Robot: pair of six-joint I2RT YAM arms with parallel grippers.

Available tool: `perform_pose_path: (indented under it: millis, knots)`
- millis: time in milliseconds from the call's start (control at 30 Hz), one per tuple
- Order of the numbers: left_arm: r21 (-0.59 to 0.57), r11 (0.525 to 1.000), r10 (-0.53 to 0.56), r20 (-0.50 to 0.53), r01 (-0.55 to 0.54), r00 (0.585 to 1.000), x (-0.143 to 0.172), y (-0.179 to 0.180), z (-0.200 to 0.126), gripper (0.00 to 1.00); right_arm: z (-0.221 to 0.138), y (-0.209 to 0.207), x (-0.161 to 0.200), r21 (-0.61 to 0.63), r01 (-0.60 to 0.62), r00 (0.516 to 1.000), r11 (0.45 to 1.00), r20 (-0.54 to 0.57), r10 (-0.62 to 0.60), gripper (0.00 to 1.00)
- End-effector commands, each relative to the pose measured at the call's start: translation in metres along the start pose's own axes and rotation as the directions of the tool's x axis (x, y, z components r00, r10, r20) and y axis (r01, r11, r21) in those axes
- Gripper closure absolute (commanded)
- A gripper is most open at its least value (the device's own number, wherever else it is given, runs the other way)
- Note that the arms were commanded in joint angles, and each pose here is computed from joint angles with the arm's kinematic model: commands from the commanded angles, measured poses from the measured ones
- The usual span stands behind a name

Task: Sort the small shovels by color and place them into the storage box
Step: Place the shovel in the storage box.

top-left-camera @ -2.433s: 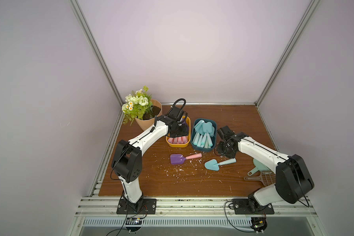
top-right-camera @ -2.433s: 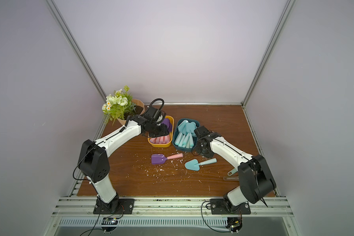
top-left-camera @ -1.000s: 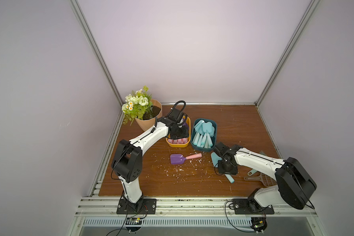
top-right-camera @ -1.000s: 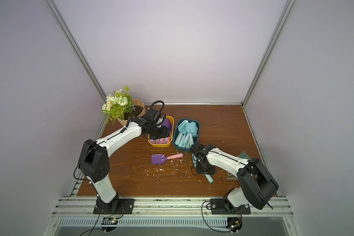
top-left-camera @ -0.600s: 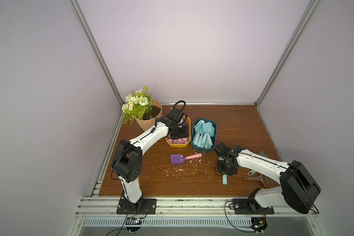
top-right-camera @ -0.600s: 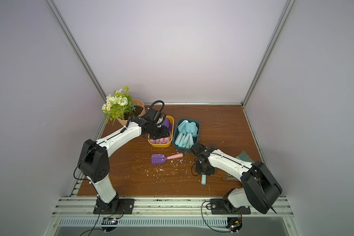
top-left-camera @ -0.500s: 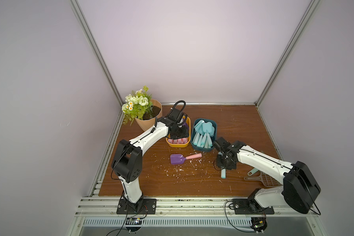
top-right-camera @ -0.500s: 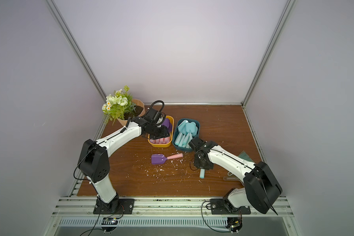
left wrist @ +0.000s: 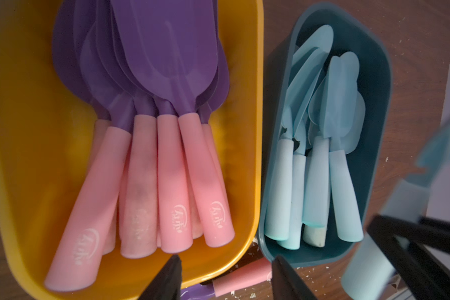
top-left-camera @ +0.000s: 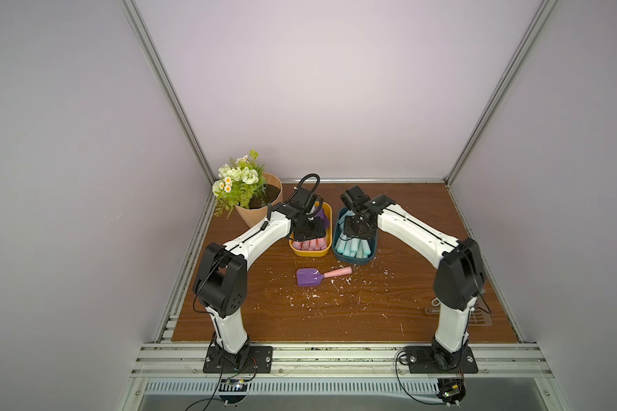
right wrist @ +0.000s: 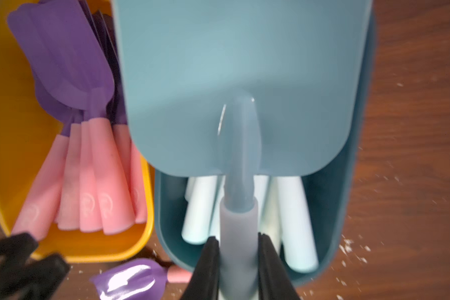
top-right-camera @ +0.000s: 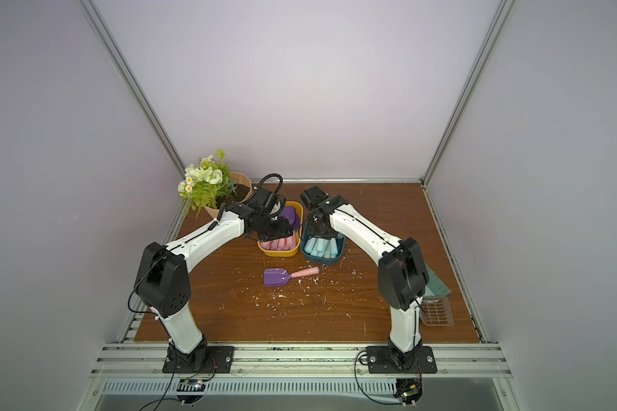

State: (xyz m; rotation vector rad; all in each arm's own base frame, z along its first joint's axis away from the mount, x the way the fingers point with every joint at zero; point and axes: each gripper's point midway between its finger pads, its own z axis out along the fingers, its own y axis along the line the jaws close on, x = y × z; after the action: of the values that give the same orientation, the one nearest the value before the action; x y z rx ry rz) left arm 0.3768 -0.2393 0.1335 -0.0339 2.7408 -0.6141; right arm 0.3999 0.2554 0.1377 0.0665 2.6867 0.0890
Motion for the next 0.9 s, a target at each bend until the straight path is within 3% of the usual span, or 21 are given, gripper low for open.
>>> perform_pose_path:
  millis: [0, 300, 433, 633, 767, 867]
  knots:
    - [-0.026, 1.000, 0.006, 0.029, -0.005, 1.000, -0.002, 0.011, -0.014, 0.42, 0.005, 0.020, -0.008, -0.067, 0.039, 0.999, 0.997, -0.033, -0.041, 0.92]
    - [-0.048, 0.999, 0.017, 0.026, -0.016, 1.000, 0.004, 0.019, -0.019, 0.42, 0.033, 0.006, -0.012, -0.019, -0.022, 0.997, 1.000, -0.071, 0.020, 0.88]
    - [-0.058, 0.998, 0.003, 0.023, -0.001, 1.000, 0.009, 0.023, -0.018, 0.42, 0.032, -0.004, -0.003, 0.009, -0.025, 0.996, 1.000, -0.086, 0.025, 0.75]
    - [-0.071, 0.996, -0.045, 0.010, 0.046, 0.999, 0.019, 0.030, -0.017, 0.41, -0.005, -0.014, -0.018, 0.019, -0.012, 1.000, 1.000, -0.003, 0.012, 0.58]
    - [-0.076, 0.993, -0.091, -0.012, 0.090, 0.996, 0.036, 0.038, -0.016, 0.40, -0.039, -0.014, -0.019, 0.014, 0.047, 0.997, 0.999, 0.055, -0.047, 0.58]
    - [-0.084, 0.989, -0.124, -0.014, 0.123, 0.992, 0.050, 0.044, -0.018, 0.40, -0.050, 0.003, 0.004, -0.030, 0.134, 0.990, 0.991, 0.044, -0.132, 0.65]
